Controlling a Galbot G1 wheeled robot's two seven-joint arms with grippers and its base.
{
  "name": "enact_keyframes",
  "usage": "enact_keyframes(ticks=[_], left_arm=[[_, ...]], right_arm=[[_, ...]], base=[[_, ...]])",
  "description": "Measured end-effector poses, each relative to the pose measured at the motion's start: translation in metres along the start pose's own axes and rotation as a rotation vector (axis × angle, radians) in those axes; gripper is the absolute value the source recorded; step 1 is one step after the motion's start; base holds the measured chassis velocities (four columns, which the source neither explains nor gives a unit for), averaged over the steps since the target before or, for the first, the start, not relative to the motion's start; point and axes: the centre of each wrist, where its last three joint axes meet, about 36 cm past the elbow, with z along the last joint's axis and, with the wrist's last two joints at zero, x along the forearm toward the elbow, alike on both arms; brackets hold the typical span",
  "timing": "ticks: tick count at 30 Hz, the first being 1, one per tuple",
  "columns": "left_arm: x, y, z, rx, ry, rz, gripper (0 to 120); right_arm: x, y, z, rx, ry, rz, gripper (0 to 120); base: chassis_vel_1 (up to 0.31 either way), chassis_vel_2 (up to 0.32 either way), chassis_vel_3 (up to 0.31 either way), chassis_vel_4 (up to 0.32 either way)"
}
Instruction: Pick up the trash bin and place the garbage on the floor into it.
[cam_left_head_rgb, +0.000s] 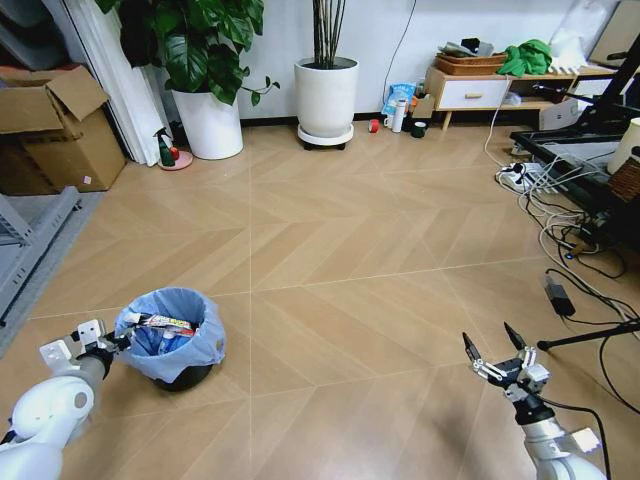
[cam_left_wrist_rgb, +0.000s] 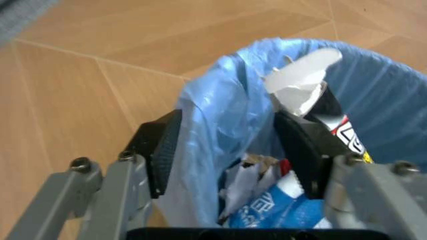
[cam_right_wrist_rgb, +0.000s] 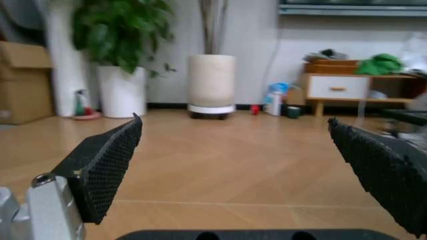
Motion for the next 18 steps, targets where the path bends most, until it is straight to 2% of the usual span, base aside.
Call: enact_keyframes(ticks=[1, 4, 5, 7, 9, 11, 13, 18], left_arm=[[0.000, 0.000, 0.000, 0.000, 0.000, 0.000, 60], [0.008, -0.002, 0.000, -0.013, -0.032, -0.019, 72], [0.008, -0.002, 0.000, -0.013, -0.032, -0.019, 72], [0.016, -0.006, -0.001, -0.014, -0.060, -0.013, 84], [0.019, -0.008, -0.001, -0.019, -0.072, -0.009, 86], [0.027, -0.017, -0.002, -0.033, -0.112, 0.015, 97], [0.038, -0.031, -0.005, -0.047, -0.143, 0.054, 100], [0.051, -0.047, -0.009, -0.059, -0.182, 0.111, 100]], right_arm=[[0.000, 0.000, 0.000, 0.000, 0.000, 0.000, 100], [-0.011, 0.009, 0.001, 0.025, 0.008, 0.046, 100], [-0.011, 0.009, 0.001, 0.025, 0.008, 0.046, 100], [-0.021, 0.016, 0.004, 0.037, 0.011, 0.065, 100], [-0.024, 0.018, 0.005, 0.034, 0.012, 0.068, 100], [-0.034, 0.028, 0.010, 0.014, 0.008, 0.071, 100], [-0.048, 0.044, 0.016, -0.020, 0.002, 0.076, 100], [-0.073, 0.067, 0.026, -0.070, 0.001, 0.077, 100]], base=[[0.000, 0.000, 0.000, 0.000], [0.000, 0.000, 0.000, 0.000], [0.000, 0.000, 0.000, 0.000], [0.000, 0.000, 0.000, 0.000], [0.000, 0.000, 0.000, 0.000], [0.000, 0.000, 0.000, 0.000], [0.000, 0.000, 0.000, 0.000], [0.000, 0.000, 0.000, 0.000]])
